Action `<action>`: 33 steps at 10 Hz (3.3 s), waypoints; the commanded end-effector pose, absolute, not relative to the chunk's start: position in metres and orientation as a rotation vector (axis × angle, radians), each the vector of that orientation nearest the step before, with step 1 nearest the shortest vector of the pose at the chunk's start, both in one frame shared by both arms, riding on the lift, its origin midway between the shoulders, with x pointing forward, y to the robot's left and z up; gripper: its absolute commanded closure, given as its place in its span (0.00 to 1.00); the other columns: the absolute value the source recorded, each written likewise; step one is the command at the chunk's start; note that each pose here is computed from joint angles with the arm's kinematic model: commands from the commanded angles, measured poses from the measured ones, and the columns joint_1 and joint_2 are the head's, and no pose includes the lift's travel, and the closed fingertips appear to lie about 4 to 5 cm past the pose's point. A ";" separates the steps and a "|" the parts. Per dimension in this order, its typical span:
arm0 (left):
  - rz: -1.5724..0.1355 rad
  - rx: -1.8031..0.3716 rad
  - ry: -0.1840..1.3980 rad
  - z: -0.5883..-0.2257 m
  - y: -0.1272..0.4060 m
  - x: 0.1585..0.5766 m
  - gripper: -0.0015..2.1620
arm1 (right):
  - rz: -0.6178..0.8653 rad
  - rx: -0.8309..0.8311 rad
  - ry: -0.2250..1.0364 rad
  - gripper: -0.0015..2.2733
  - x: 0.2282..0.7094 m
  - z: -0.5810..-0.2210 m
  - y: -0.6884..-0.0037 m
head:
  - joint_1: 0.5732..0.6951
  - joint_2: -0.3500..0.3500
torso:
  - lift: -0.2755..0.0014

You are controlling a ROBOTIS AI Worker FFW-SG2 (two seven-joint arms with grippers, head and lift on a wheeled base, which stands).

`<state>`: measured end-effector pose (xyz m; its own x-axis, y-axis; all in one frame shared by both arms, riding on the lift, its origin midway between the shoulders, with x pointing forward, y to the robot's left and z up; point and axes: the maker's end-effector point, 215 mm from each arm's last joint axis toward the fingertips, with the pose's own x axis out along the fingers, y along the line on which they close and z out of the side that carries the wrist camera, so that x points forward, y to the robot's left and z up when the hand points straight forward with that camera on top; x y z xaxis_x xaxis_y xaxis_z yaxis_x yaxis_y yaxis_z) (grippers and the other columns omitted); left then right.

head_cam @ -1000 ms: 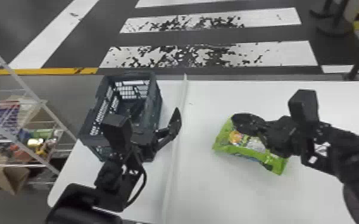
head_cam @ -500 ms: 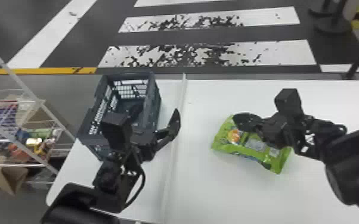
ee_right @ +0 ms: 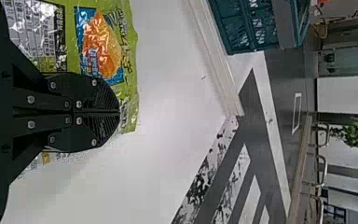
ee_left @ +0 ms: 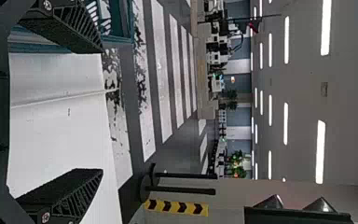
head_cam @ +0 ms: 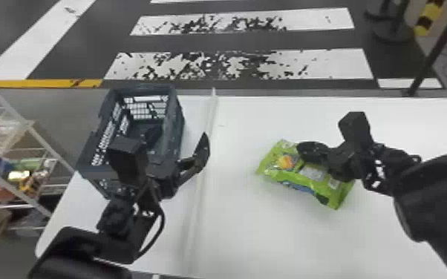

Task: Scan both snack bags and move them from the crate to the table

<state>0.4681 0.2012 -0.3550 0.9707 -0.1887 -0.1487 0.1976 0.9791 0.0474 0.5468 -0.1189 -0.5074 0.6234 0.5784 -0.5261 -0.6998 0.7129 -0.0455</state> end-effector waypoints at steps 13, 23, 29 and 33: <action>-0.207 0.056 0.158 -0.366 0.198 0.473 0.04 | 0.361 -0.087 0.644 0.99 0.460 -0.477 -0.259 | 1.00 0.40 | 0.68; -0.201 0.046 0.155 -0.372 0.202 0.473 0.04 | 0.468 -0.002 0.761 0.99 0.376 -0.528 -0.213 | 1.00 0.47 | 0.68; -0.205 0.045 0.147 -0.370 0.201 0.473 0.04 | 0.563 -0.085 0.593 0.99 0.396 -0.447 -0.153 | 1.00 0.53 | 0.68; -0.207 0.043 0.135 -0.365 0.200 0.473 0.04 | 0.664 -0.221 0.650 0.99 0.413 -0.492 -0.093 | 1.00 0.66 | 0.68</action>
<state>0.4731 0.2001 -0.3654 0.9696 -0.2019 -0.1380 0.2076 0.9778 0.0282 0.4075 -0.1002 -0.4865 0.6106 0.4992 -0.6148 -0.6201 0.7843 0.0209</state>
